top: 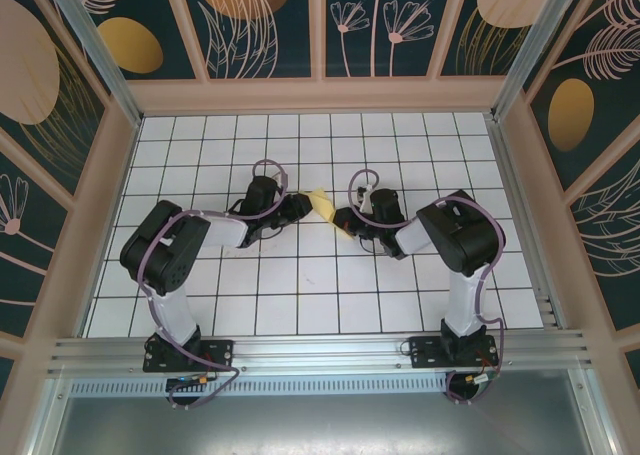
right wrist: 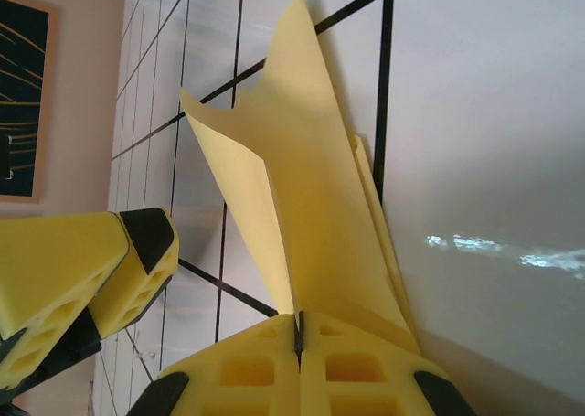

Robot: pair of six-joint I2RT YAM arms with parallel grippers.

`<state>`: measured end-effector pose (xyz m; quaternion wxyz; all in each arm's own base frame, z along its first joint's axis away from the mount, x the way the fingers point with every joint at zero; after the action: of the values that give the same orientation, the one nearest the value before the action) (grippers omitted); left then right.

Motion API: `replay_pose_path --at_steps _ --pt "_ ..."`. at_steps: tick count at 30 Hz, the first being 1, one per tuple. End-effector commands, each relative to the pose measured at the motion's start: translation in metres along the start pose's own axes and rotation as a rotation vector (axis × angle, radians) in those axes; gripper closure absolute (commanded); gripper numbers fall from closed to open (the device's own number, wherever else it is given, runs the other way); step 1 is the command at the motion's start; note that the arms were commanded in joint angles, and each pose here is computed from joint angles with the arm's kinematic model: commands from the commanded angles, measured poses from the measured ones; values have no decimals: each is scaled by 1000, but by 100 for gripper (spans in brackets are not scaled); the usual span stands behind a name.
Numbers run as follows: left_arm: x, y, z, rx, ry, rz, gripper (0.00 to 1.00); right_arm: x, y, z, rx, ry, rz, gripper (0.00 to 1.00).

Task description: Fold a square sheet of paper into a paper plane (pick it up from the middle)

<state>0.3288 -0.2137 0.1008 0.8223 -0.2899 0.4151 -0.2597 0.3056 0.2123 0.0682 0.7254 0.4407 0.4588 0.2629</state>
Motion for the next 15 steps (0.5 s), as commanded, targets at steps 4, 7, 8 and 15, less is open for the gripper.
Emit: replay_pose_path --at_steps 4,7,8,15 --pt "9 -7 5 54 13 -36 64 0 -10 6 142 36 23 100" --pt "13 -8 6 69 12 -50 64 0 -5 7 167 56 50 100" --pt "14 -7 5 69 14 -50 64 -1 -3 8 166 59 57 100" --pt "23 -2 4 54 21 -41 65 0 3 8 180 93 81 100"
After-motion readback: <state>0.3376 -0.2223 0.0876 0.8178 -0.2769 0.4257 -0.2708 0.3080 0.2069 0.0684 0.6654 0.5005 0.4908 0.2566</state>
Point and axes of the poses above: each hand's point on the last joint's axis, 136 mm out from that joint toward the fingers, its own x axis out along the fingers, its own y axis along the line the jaws close on, z = x × y, the point moved 9 cm from there along -x, back along the fingers, and after that the axes turned 9 degrees about x, right-handed, at the moved point
